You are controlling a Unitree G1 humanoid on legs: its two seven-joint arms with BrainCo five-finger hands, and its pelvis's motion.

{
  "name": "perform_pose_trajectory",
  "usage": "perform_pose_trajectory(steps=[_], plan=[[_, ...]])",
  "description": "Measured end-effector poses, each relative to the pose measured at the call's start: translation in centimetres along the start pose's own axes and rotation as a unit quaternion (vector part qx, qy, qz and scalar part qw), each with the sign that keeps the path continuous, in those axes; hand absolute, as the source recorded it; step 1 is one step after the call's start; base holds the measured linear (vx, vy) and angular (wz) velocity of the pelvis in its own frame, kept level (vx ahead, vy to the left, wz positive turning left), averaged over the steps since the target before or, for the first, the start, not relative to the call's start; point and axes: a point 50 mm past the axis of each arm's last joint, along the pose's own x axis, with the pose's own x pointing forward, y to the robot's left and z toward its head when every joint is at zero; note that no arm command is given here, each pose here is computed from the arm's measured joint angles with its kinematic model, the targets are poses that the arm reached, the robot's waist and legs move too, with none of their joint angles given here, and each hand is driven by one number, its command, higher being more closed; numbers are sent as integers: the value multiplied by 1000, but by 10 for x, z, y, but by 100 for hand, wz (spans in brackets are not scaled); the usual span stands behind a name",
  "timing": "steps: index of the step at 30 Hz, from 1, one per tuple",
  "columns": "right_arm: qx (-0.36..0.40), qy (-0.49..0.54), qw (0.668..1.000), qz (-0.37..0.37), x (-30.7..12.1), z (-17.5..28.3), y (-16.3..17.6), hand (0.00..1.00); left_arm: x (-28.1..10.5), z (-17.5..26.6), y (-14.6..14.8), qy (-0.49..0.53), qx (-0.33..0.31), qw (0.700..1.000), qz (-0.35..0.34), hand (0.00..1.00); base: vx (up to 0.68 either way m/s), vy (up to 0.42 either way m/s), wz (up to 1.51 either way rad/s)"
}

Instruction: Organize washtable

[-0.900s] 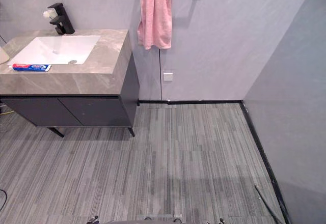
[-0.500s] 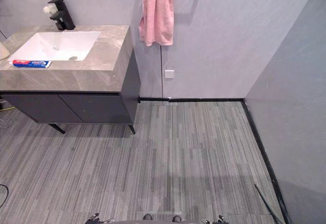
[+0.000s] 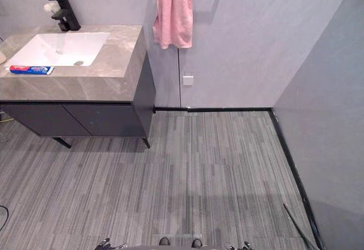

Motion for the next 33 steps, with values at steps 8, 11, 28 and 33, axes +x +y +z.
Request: perform_pose_trajectory(steps=[8,11,28,33], plan=[[11,-46,999,18,3,26,13,0,2,9,0,-12,4,1000,0,0,16,21,-23],[31,-44,998,14,1,20,11,0,2,11,4,-16,-8,1000,8,0,116,77,-5],[39,-82,995,35,-1,35,24,0,1,67,-33,-110,-106,988,-27,0,410,-110,1],[41,-90,994,57,-2,41,40,0,-1,78,-42,-135,-89,986,-42,0,330,109,-25]])
